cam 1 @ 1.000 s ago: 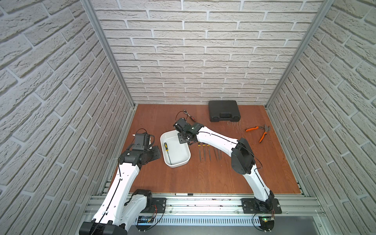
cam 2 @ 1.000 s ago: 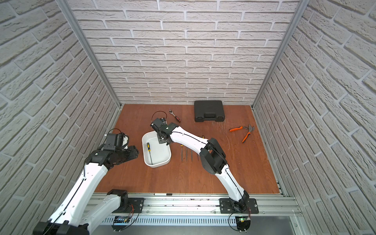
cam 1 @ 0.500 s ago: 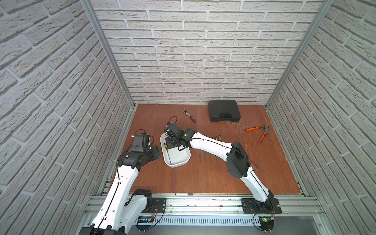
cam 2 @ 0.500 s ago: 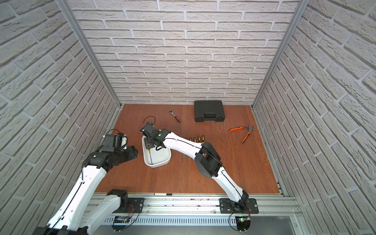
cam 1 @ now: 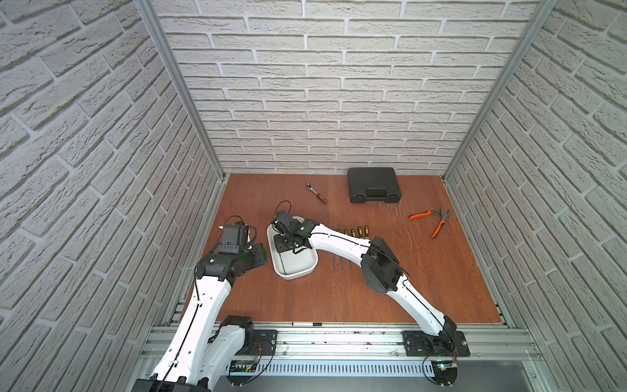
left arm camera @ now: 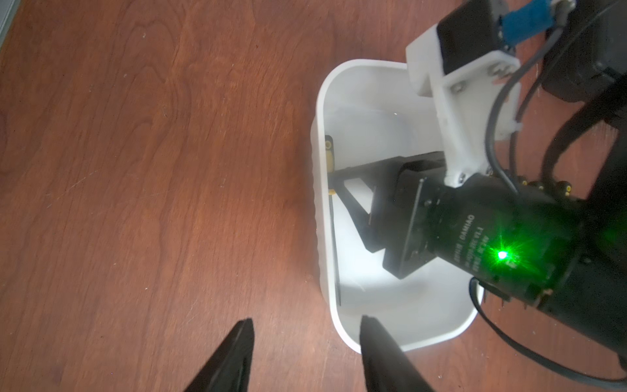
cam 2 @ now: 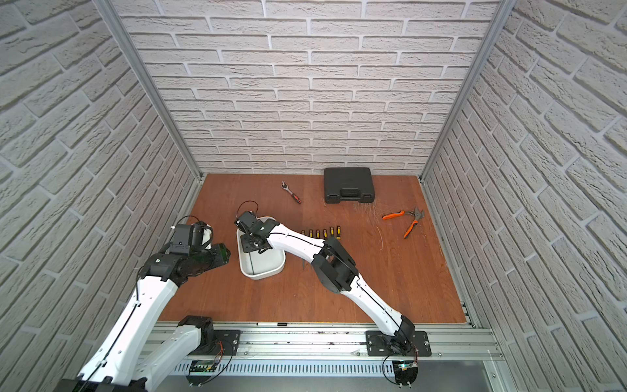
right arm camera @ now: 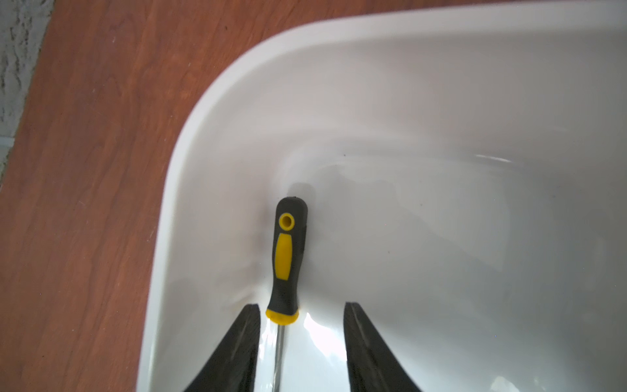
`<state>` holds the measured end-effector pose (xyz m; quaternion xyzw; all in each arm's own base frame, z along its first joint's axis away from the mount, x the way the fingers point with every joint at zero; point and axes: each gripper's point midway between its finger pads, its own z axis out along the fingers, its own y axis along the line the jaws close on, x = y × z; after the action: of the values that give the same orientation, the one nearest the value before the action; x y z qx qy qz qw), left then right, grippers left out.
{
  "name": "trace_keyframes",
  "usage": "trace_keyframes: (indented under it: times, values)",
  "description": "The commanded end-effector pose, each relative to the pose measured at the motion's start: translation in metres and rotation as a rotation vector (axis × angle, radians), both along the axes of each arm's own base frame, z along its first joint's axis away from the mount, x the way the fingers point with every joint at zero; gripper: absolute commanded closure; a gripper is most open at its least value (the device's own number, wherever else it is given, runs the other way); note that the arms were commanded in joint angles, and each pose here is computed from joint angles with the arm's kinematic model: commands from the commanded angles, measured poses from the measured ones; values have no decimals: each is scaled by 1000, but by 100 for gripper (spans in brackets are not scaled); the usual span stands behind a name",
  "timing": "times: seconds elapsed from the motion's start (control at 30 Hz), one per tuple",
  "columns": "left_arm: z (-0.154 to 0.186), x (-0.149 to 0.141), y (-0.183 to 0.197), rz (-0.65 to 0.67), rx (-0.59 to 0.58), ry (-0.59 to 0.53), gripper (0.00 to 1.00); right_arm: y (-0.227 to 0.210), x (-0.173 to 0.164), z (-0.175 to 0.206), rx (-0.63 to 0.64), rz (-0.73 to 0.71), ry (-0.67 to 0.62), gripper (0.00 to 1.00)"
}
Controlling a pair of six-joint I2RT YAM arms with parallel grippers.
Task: Take the file tool out of the storage box
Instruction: Pick up the file tool from the storage box.
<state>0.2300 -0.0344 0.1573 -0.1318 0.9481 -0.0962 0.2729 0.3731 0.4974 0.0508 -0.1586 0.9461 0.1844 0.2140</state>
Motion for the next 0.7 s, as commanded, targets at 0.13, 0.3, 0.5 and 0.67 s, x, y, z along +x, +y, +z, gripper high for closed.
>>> trace_keyframes:
  times: [0.13,0.3,0.5,0.67]
  values:
    - [-1,-1,3,7,10,5,43,11,-1,-7,7,13,14,54]
    - [0,-1,3,6,9,1,43,9,0,-14,-19,11,9,54]
    - [0,-1,3,5,10,1,43,2,1,-28,-71,-1,8,56]
    - [1,-1,3,3,12,2,43,-3,1,-36,-134,-9,-20,59]
